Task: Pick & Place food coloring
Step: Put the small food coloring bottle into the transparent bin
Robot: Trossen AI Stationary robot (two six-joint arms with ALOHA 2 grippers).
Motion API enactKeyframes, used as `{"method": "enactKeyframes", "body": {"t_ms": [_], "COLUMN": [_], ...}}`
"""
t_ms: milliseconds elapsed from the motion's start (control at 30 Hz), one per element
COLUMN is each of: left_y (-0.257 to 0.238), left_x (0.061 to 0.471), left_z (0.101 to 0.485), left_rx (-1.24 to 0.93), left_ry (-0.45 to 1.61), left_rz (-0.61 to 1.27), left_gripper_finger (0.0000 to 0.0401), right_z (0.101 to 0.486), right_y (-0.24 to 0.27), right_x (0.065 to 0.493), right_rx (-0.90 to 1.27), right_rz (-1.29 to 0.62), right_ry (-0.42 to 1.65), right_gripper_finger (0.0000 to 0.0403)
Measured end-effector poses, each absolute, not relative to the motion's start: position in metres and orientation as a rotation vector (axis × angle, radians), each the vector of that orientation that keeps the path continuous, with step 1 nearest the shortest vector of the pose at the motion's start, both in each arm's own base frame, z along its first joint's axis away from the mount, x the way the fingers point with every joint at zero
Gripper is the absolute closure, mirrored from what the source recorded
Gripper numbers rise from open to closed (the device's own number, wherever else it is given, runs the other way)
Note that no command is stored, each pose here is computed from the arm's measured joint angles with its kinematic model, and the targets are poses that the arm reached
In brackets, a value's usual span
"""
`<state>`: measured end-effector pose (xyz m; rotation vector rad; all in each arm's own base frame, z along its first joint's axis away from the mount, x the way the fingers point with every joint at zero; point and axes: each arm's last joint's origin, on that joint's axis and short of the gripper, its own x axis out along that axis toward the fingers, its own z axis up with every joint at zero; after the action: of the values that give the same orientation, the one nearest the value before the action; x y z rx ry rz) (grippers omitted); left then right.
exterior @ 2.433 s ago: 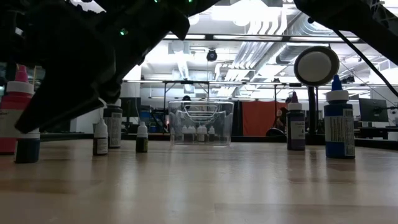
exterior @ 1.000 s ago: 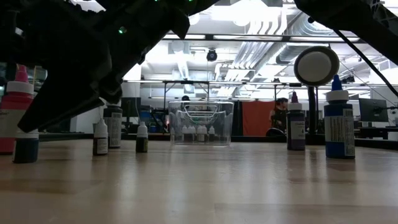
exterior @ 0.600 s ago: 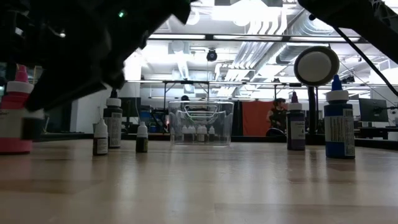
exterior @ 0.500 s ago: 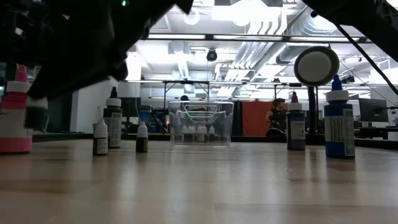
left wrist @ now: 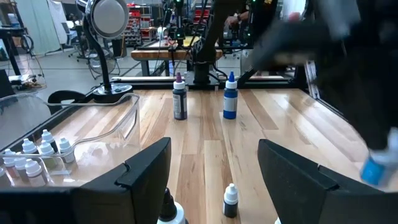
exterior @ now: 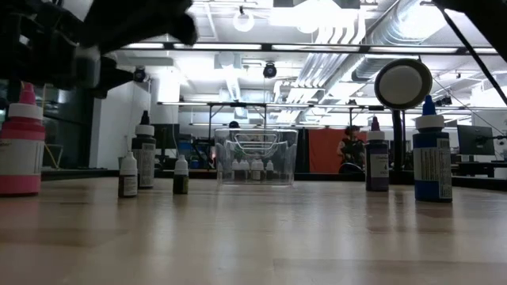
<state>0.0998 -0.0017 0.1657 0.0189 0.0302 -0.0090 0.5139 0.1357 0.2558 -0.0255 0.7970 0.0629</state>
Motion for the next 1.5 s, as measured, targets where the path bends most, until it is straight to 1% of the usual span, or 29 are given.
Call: {"method": "enactKeyframes", "body": {"t_ms": [233,433,567,733,1000,1167,1267,1400,1500], "left_y": [-0.002,-0.002,-0.002,-0.002,-0.002,-0.002,-0.002,-0.002,-0.002], "left_x": [0.1,0.1,0.1,0.1,0.1,0.1,0.1,0.1,0.1], "left_z": [0.166,0.166,0.166,0.166,0.166,0.166,0.166,0.166,0.166], "left_rx": [0.019,0.019,0.019,0.019,0.019,0.019,0.019,0.019,0.019], "left_ry": [0.03,0.03,0.03,0.03,0.03,0.03,0.03,0.031,0.03], "left_rz": [-0.009,-0.009,-0.009,-0.009,-0.009,-0.009,-0.009,-0.009,-0.009], "left_gripper_finger": [0.0162,0.0162,0.0162,0.0162,0.0162,0.0162,0.0162,0.0162,0.0162], "right_z": [0.289,0.323,0.351,0.377,0.406,0.413,0.408,0.388,0.367], "right_y": [0.127,0.106,0.09,0.07,0.029,0.003,-0.013,-0.035,-0.051], "right_x": [0.495,0.479,0.466,0.448,0.407,0.379,0.366,0.352,0.343], "right_rx": [0.029,0.057,0.057,-0.005,-0.141,-0.164,-0.136,-0.066,-0.007], "right_rz": [-0.145,-0.299,-0.35,-0.361,-0.456,-0.54,-0.587,-0.64,-0.66], "right_ry": [0.778,0.725,0.674,0.673,0.787,0.848,0.859,0.836,0.777], "right_gripper_finger": [0.0362,0.0362,0.0362,0.0362,0.0362,0.0362,0.0362,0.0362,0.0362]}}
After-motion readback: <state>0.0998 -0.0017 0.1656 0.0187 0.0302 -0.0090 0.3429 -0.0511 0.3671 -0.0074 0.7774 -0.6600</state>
